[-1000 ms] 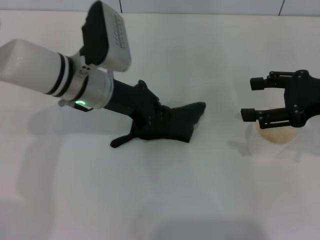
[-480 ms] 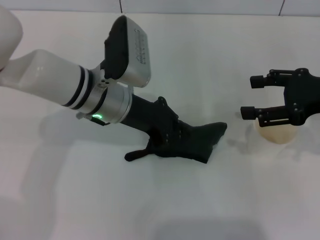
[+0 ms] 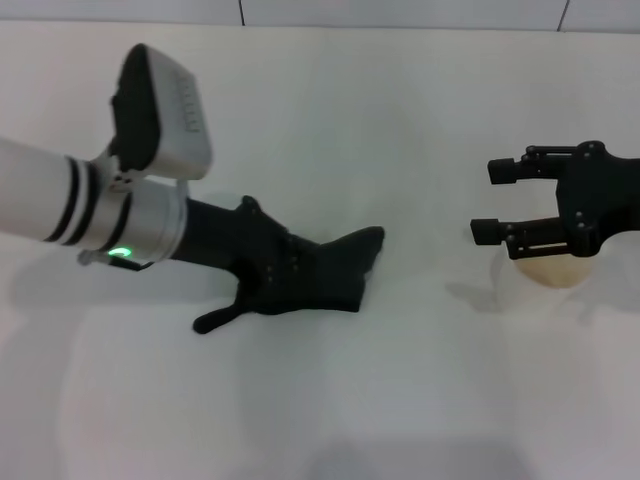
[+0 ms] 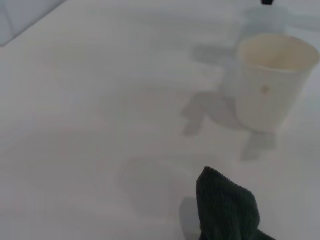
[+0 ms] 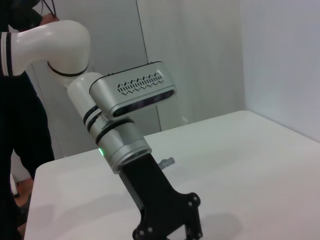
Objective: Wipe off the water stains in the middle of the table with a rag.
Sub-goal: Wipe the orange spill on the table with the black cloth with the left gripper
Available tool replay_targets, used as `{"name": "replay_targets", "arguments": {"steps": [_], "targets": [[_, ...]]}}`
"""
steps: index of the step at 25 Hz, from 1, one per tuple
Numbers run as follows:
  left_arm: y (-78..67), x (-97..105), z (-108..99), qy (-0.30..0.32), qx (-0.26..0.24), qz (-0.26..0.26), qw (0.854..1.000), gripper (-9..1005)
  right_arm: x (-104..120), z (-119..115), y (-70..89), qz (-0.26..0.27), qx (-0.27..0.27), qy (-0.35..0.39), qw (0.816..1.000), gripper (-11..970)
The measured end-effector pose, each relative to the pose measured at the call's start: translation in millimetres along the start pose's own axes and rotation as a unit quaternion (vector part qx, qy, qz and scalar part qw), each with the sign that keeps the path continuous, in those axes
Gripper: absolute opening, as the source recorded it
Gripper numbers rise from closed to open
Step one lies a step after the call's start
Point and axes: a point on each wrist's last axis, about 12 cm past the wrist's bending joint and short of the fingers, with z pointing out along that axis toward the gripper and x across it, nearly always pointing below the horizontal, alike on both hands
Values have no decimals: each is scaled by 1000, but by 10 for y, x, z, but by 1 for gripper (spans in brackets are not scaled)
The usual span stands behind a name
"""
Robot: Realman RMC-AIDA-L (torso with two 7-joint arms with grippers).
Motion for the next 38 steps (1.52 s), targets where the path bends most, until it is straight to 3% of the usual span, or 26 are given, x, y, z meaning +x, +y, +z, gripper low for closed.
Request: {"name": "replay_targets", "arguments": {"steps": [11, 16, 34, 38], "targets": [[-119, 334, -179, 0, -10, -53, 999, 54, 0, 45, 10, 2, -3, 3, 1000, 793], [-90, 443, -303, -2, -32, -74, 997, 53, 0, 48, 10, 2, -4, 3, 1000, 793], [47, 355, -394, -34, -70, -96, 992, 54, -17, 53, -8, 2, 0, 1, 1000, 793], [77, 360, -432, -47, -82, -116, 989, 184, -22, 51, -12, 2, 1, 1, 1000, 793]]}}
